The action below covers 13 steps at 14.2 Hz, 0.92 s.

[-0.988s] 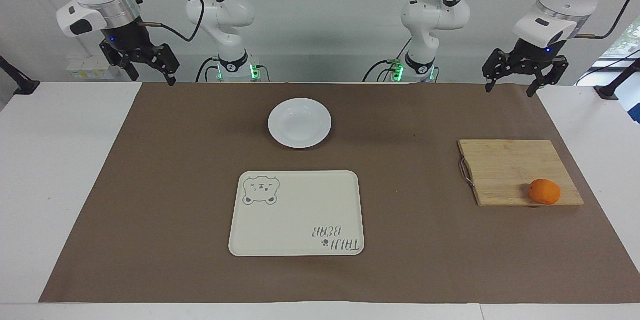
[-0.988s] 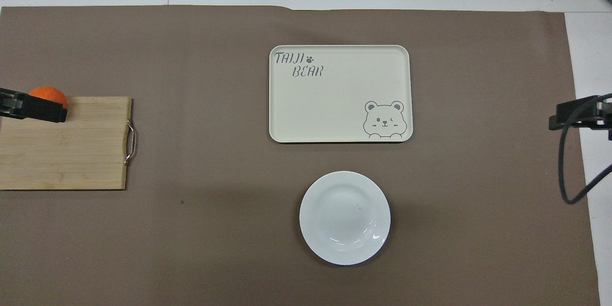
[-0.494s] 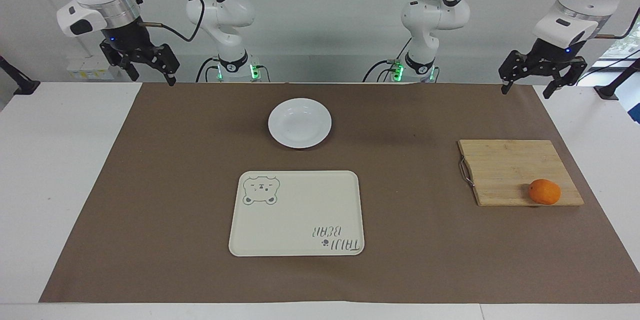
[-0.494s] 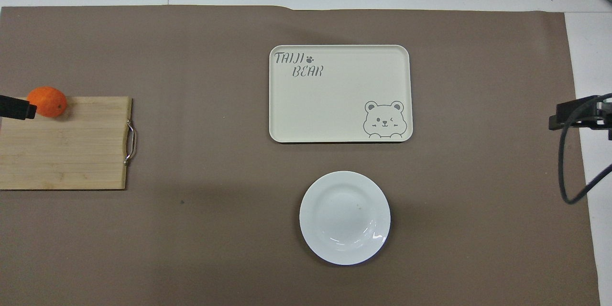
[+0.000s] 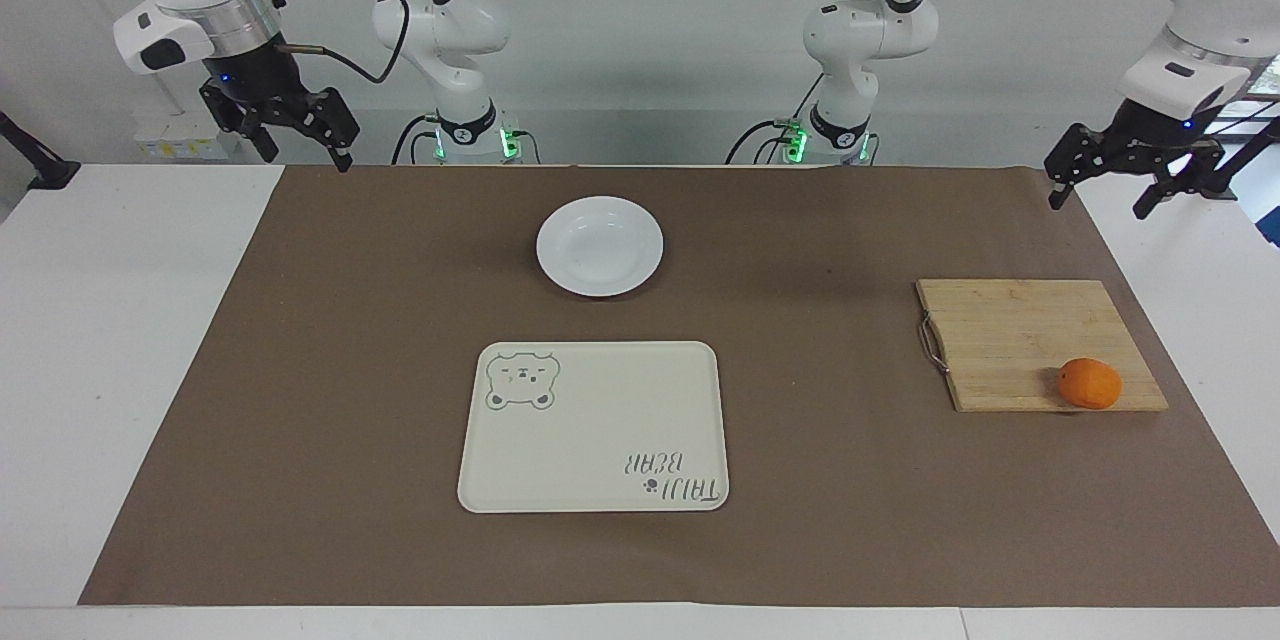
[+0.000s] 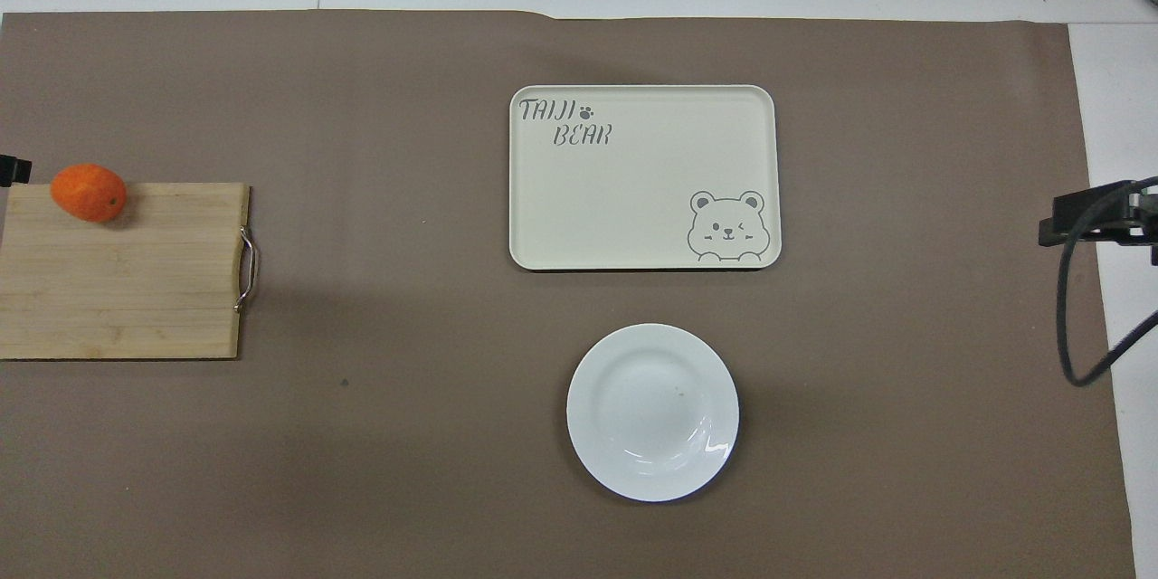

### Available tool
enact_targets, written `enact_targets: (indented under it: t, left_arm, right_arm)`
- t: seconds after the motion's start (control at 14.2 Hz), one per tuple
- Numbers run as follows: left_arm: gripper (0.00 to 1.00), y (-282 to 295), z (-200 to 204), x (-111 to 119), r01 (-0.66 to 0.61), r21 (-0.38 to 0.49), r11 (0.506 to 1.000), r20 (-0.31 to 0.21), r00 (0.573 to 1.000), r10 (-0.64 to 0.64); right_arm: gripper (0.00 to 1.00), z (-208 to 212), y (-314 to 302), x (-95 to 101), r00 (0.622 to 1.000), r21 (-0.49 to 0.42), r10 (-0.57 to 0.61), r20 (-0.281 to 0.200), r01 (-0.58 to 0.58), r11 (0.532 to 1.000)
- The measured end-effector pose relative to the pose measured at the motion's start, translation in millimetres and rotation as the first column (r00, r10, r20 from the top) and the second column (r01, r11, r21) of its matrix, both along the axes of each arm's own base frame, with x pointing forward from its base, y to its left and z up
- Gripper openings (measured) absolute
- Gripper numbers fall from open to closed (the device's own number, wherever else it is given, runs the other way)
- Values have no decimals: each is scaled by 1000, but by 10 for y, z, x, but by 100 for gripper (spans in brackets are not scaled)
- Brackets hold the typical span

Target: Place orange and plate with both arms

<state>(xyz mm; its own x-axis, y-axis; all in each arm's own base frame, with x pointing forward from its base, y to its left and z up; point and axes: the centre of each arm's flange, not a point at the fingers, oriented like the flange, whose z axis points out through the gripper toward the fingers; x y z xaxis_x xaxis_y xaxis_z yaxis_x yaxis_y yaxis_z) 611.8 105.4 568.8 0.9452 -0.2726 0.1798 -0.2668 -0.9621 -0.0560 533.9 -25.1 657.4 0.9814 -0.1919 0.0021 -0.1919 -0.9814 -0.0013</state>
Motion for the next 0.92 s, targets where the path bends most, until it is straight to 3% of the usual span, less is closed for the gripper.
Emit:
enact_targets:
  t: [0.21, 0.49, 0.92]
  left_arm:
    - [100, 239, -573, 308, 29, 11, 1000, 22, 999, -29]
    - [100, 710, -1390, 546, 54, -2, 999, 13, 998, -54]
    - [100, 766, -1811, 618, 77, -52, 996, 5, 997, -77]
  right_arm:
    - [100, 0, 0, 0, 1000, 0, 0, 0, 0, 1000]
    - [100, 0, 0, 0, 1000, 0, 0, 0, 0, 1000]
    - [100, 0, 0, 0, 1000, 0, 0, 0, 0, 1000]
